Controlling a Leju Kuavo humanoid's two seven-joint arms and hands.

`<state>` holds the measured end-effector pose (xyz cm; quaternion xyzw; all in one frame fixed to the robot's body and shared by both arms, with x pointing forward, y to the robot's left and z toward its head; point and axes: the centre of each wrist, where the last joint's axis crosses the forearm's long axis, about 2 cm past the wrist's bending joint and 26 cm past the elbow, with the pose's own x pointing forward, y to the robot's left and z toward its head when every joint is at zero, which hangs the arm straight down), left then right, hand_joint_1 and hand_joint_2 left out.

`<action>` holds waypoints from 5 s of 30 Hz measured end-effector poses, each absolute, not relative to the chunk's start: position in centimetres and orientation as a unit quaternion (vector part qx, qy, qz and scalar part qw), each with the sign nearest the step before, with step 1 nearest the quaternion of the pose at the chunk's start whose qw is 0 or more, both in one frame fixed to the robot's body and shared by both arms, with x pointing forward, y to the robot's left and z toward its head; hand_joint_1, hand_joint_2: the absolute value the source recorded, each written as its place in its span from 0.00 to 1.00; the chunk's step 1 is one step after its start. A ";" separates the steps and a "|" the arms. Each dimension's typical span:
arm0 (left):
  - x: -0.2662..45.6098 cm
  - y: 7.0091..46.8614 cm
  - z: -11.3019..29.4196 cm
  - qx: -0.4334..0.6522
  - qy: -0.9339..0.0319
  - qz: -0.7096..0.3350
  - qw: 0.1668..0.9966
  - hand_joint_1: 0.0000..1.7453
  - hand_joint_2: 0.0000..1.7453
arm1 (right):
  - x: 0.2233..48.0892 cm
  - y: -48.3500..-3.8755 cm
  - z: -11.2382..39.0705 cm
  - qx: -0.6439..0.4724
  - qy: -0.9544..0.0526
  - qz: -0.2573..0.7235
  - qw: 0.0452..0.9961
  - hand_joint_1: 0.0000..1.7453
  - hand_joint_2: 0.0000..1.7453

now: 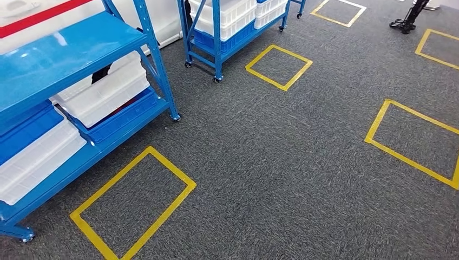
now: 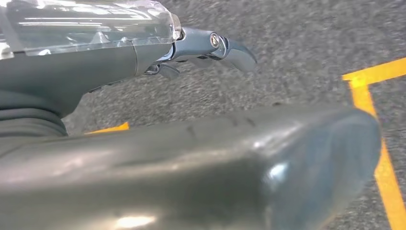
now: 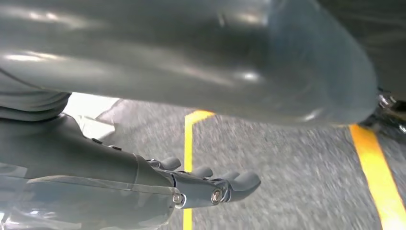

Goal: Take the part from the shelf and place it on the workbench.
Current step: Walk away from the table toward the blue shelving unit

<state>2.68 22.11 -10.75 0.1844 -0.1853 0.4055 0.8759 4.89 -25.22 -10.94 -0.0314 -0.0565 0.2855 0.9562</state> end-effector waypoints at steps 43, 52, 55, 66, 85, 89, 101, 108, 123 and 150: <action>2.2 21.3 -10.7 0.162 -0.195 0.376 0.891 0.00 0.00 | 5.2 -24.7 -10.9 -0.036 -0.048 0.309 0.949 0.00 0.00; 2.2 21.1 -10.7 0.157 -0.197 0.374 0.892 0.00 0.00 | 5.4 -24.7 -10.8 -0.036 -0.049 0.312 0.948 0.00 0.00; 2.2 21.1 -10.7 0.156 -0.198 0.374 0.892 0.00 0.00 | 5.2 -24.7 -10.9 -0.036 -0.048 0.312 0.948 0.00 0.00; 2.2 21.5 -10.8 0.136 -0.223 0.370 0.891 0.00 0.00 | 5.0 -24.8 -10.9 -0.047 -0.053 0.281 0.957 0.00 0.00; 1.9 21.8 -10.8 0.137 -0.220 0.374 0.891 0.00 0.00 | 5.0 -24.7 -10.9 -0.047 -0.051 0.270 0.960 0.00 0.00; 1.9 21.7 -10.8 0.142 -0.215 0.377 0.890 0.00 0.00 | 4.7 -24.9 -10.9 -0.043 -0.046 0.273 0.960 0.00 0.00; 2.1 21.6 -10.8 0.138 -0.214 0.376 0.891 0.00 0.00 | 4.8 -24.7 -10.9 -0.045 -0.046 0.280 0.958 0.00 0.00; 1.9 21.6 -10.8 0.134 -0.214 0.371 0.894 0.00 0.00 | 4.8 -24.7 -10.9 -0.043 -0.050 0.265 0.962 0.00 0.00; 1.9 21.8 -10.8 0.117 -0.225 0.351 0.901 0.00 0.00 | 4.3 -25.0 -11.0 -0.042 -0.036 0.248 0.967 0.00 0.00; 1.4 22.4 -10.9 0.113 -0.223 0.329 0.911 0.00 0.00 | 3.8 -25.0 -11.1 -0.038 -0.031 0.226 0.973 0.00 0.00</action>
